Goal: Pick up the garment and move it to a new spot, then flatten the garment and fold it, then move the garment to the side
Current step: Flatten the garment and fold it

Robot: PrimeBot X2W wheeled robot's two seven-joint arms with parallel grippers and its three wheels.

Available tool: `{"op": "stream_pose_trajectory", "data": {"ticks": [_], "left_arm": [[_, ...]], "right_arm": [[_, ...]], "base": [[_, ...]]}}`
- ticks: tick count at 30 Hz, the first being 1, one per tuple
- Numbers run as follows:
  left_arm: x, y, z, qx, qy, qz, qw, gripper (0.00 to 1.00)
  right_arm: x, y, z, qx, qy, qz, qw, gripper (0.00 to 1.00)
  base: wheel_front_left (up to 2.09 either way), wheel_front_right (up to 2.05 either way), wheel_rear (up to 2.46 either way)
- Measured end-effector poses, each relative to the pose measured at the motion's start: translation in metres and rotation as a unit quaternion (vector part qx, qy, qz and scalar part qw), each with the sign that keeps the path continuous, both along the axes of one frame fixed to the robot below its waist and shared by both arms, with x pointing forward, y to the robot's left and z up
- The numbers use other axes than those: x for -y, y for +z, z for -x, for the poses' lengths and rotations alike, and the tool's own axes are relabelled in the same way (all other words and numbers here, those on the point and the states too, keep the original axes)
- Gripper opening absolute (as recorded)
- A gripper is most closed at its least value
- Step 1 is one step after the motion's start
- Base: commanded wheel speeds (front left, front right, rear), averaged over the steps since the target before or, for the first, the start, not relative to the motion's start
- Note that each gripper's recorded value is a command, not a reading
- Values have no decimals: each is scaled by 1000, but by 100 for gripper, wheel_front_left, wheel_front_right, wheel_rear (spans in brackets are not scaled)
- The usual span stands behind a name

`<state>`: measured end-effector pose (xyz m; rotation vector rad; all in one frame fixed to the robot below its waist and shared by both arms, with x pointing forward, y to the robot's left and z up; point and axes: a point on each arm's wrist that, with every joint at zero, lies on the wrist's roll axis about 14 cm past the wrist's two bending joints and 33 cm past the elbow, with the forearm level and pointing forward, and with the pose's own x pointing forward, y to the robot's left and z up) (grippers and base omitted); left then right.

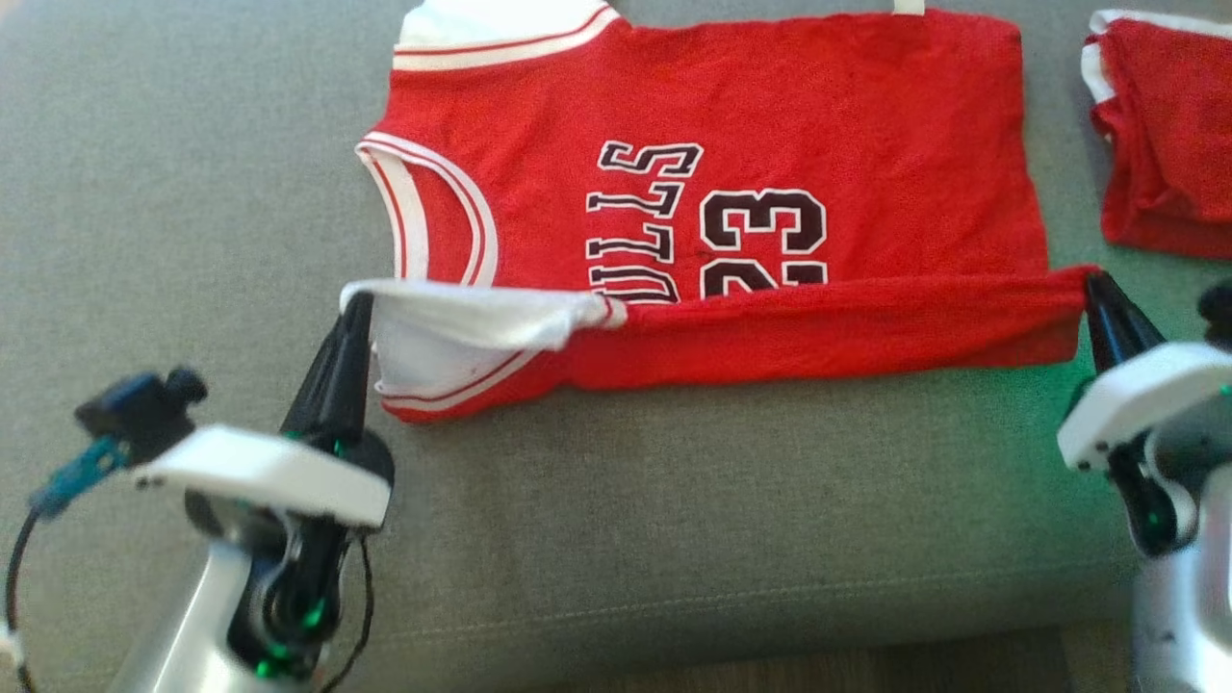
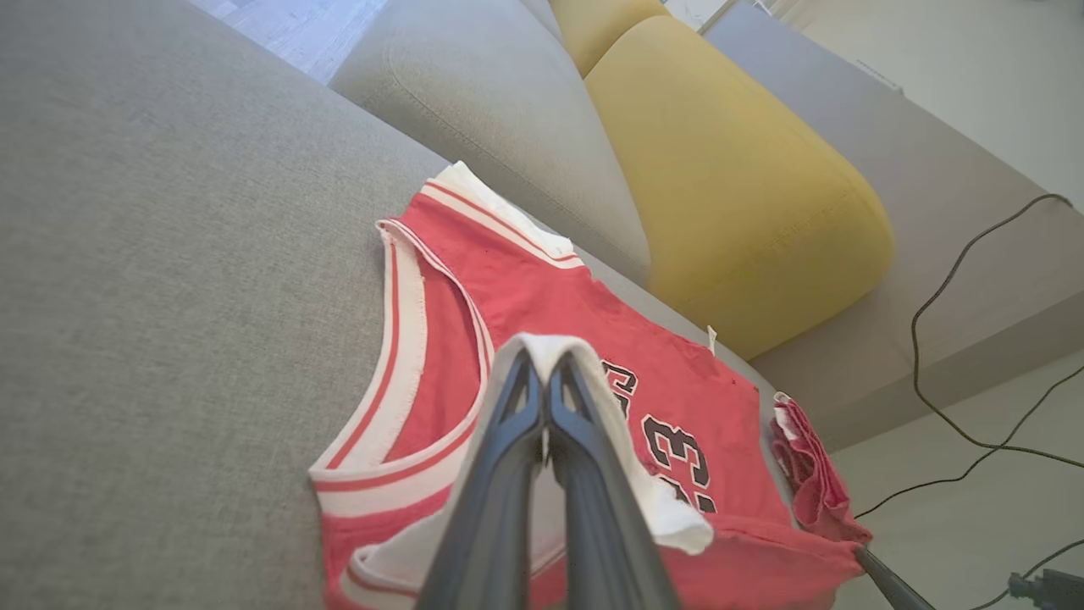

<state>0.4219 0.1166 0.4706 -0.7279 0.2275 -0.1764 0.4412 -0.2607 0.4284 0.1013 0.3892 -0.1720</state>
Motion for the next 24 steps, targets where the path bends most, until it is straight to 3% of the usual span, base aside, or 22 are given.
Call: {"op": "stream_pose_trajectory", "data": {"ticks": [8,9,10,11,13,14,16,24], "left_arm": [[5,-23,-44,-5,-11,-27,1000,0],[4,-27,-47,-7,-9,-32,999,0],[2,-30,-49,-9,-7,-38,999,0],[2,-33,-50,-8,-7,-41,999,0],[-1,-40,-49,-14,-2,-43,999,0],[-2,-42,-48,-16,2,-41,999,22],[0,-41,-47,-10,3,-35,999,100],[-7,-23,-38,31,23,-58,998,100]], "right_arm": [[-7,-20,-37,-20,17,10,1000,0],[-7,-23,-40,-20,18,12,1000,12],[-6,-25,-42,-21,19,15,999,50],[-5,-27,-43,-20,20,17,999,100],[-5,-31,-42,-20,19,19,999,100],[-4,-31,-42,-15,19,21,999,100],[-4,-26,-44,3,19,26,999,100],[-2,16,-45,92,15,38,995,100]], "base": [[0,0,0],[0,0,0],[0,0,0],[0,0,0],[0,0,0],[0,0,0],[0,0,0],[0,0,0]]}}
